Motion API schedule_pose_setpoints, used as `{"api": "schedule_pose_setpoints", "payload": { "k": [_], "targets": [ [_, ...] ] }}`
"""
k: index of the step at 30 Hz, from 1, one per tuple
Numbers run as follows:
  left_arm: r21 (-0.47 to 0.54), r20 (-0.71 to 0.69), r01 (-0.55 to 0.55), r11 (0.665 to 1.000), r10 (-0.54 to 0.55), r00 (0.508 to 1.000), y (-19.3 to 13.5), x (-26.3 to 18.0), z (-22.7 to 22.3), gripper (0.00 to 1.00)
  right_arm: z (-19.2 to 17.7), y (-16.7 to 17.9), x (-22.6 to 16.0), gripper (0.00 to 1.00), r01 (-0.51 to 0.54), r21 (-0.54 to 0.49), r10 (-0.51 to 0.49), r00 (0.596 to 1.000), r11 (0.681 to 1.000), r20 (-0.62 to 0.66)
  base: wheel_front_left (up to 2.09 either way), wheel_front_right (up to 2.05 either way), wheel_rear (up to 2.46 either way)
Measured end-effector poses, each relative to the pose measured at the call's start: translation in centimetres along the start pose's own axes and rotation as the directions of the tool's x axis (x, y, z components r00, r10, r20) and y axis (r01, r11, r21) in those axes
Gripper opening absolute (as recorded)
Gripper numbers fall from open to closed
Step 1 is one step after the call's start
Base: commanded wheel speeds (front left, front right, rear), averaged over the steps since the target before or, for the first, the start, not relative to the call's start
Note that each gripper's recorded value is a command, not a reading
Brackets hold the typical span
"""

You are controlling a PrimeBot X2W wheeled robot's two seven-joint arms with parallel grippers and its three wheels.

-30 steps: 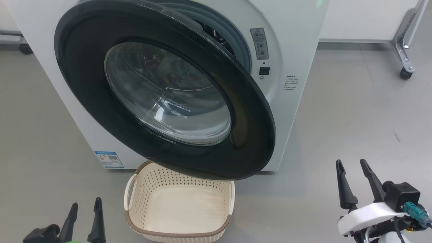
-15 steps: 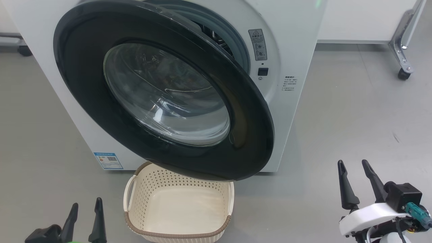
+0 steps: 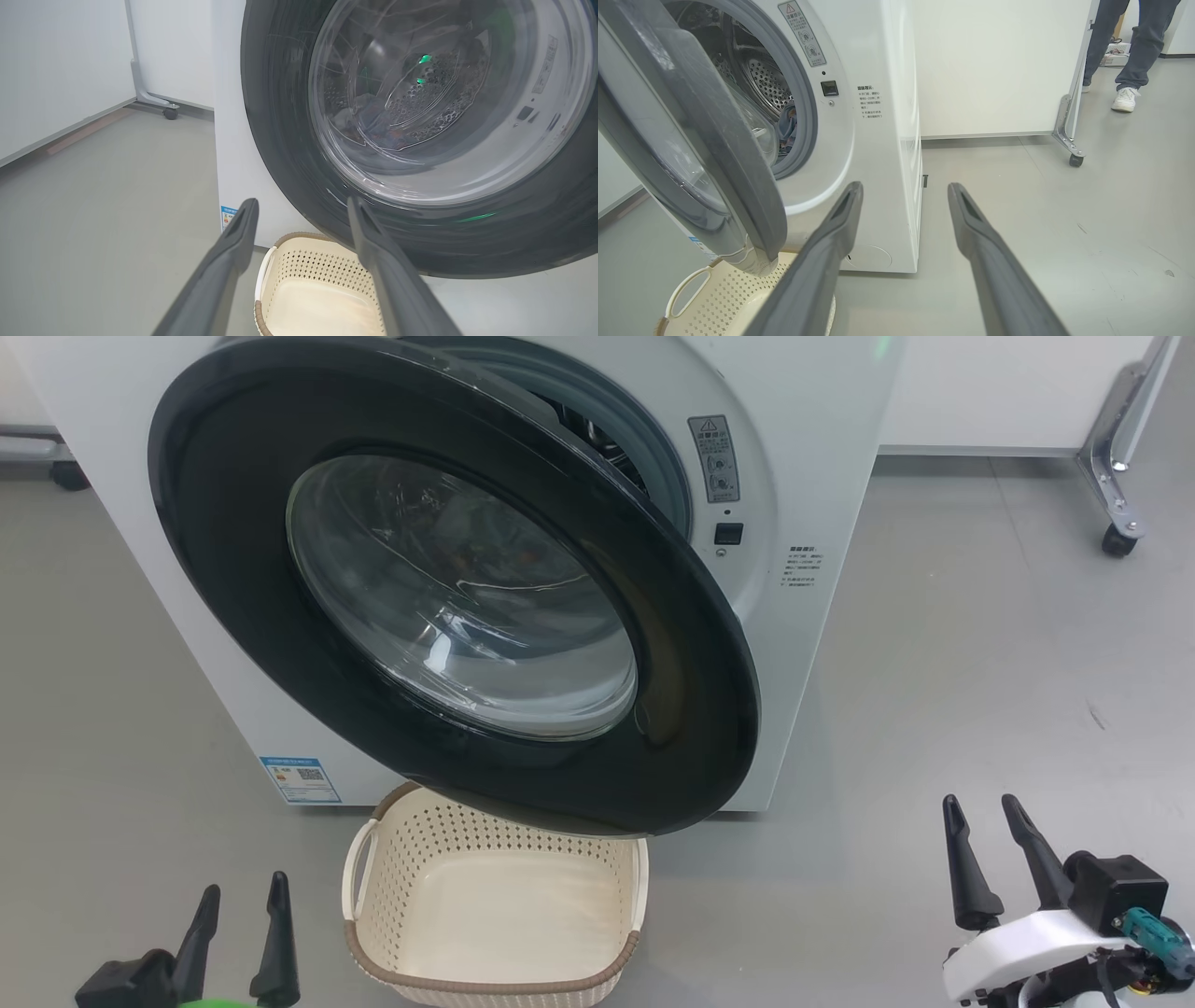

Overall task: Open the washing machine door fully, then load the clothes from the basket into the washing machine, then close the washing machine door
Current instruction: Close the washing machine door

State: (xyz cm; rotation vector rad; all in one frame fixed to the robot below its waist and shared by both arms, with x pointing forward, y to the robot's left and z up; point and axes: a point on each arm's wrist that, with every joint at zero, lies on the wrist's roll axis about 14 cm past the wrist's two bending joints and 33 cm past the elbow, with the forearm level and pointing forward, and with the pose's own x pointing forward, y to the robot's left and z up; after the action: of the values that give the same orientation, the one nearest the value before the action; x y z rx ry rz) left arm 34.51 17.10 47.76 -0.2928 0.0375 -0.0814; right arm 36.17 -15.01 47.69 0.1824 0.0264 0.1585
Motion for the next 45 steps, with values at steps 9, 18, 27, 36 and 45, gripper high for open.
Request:
{"api": "schedule_pose_setpoints", "payload": {
  "k": [9, 18, 27, 36, 45],
  "targets": [
    [0.001, -0.001, -0.004, 1.0, 0.004, 1.0, 0.2, -0.1, -0.1, 1.0, -0.4, -0.1, 0.0, 0.0, 0.002, -0.002, -0.002, 1.0, 1.0, -0.014, 0.0, 0.0, 0.0],
    [0.014, -0.012, 0.001, 1.0, -0.001, 1.0, 0.1, -0.4, -0.5, 1.0, -0.5, 0.0, 0.0, 0.0, 0.002, -0.001, -0.002, 1.0, 1.0, -0.017, 0.0, 0.0, 0.0],
    [-0.004, -0.005, 0.0, 1.0, 0.0, 1.0, -0.2, -0.4, -0.5, 1.0, -0.3, 0.2, 0.2, 0.0, -0.005, -0.001, 0.005, 1.0, 1.0, -0.01, 0.0, 0.0, 0.0],
    [-0.002, 0.008, -0.02, 1.0, 0.02, 1.0, 0.2, -0.6, -0.2, 1.0, 3.8, 1.9, 2.1, 0.0, -0.06, -0.01, 0.061, 0.991, 0.998, 0.115, 0.0, 0.0, 0.0],
    [0.002, 0.018, -0.036, 0.999, 0.036, 0.999, 0.7, -0.8, 0.1, 1.0, 13.8, 8.3, 3.9, 0.0, -0.239, -0.051, 0.239, 0.883, 0.97, 0.403, 0.0, 0.0, 0.0]
  ]
}}
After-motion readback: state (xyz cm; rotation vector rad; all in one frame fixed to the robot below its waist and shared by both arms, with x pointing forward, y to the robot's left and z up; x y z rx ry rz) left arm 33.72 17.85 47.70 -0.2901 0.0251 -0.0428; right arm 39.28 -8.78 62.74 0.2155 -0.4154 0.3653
